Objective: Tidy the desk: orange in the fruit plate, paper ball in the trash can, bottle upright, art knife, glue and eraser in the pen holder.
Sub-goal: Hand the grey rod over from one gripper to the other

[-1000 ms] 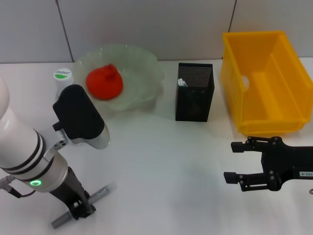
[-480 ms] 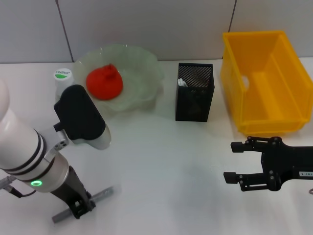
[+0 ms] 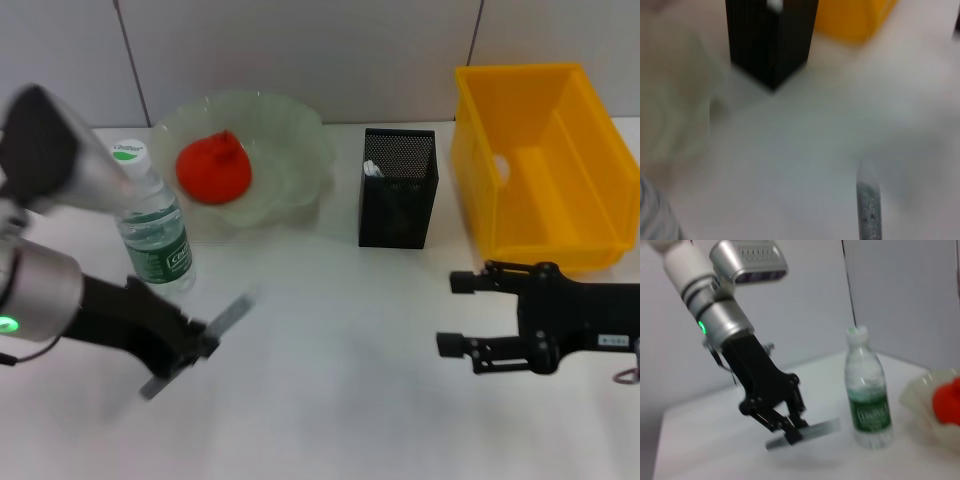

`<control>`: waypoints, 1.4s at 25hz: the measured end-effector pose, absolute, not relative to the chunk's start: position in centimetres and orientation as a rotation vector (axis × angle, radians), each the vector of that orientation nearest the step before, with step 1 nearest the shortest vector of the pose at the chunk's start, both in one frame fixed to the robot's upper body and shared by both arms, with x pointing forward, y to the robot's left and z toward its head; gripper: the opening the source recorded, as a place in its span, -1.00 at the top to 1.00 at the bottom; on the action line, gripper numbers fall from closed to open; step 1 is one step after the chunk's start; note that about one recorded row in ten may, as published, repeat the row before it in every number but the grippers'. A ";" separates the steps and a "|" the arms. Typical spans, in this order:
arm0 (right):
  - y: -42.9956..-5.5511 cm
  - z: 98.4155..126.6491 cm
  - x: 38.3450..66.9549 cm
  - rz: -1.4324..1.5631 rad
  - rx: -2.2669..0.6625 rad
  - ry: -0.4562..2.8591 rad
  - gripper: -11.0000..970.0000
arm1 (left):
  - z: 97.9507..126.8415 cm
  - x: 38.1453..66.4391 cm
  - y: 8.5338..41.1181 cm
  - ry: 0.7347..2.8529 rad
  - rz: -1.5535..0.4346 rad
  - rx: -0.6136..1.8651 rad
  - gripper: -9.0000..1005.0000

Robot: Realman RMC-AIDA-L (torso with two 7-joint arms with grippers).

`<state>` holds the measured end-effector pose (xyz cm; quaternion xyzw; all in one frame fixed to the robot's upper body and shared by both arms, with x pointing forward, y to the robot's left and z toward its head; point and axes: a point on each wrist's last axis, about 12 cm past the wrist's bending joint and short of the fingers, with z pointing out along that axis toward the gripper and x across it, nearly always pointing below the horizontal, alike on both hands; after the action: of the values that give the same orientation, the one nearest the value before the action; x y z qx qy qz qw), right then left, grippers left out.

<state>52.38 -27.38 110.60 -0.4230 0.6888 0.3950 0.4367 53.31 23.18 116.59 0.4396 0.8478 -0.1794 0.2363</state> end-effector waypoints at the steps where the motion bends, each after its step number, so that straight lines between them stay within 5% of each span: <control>1: -27.2 110.6 52.5 1.001 -1.040 1.697 -0.72 | 116.7 53.3 23.5 2.301 -0.527 1.188 0.68; 14: -23.2 108.4 53.2 1.205 -0.777 1.543 -0.72 | 113.6 53.4 27.1 1.899 -1.027 0.888 0.69; 35: -18.8 108.6 54.6 1.378 -0.728 1.543 -0.72 | 110.4 53.0 25.6 1.762 -1.121 0.896 0.67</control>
<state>54.56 -18.77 108.64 -0.2953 0.6258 0.5589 0.4569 52.95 25.64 110.44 0.3578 0.7032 -0.4474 0.4211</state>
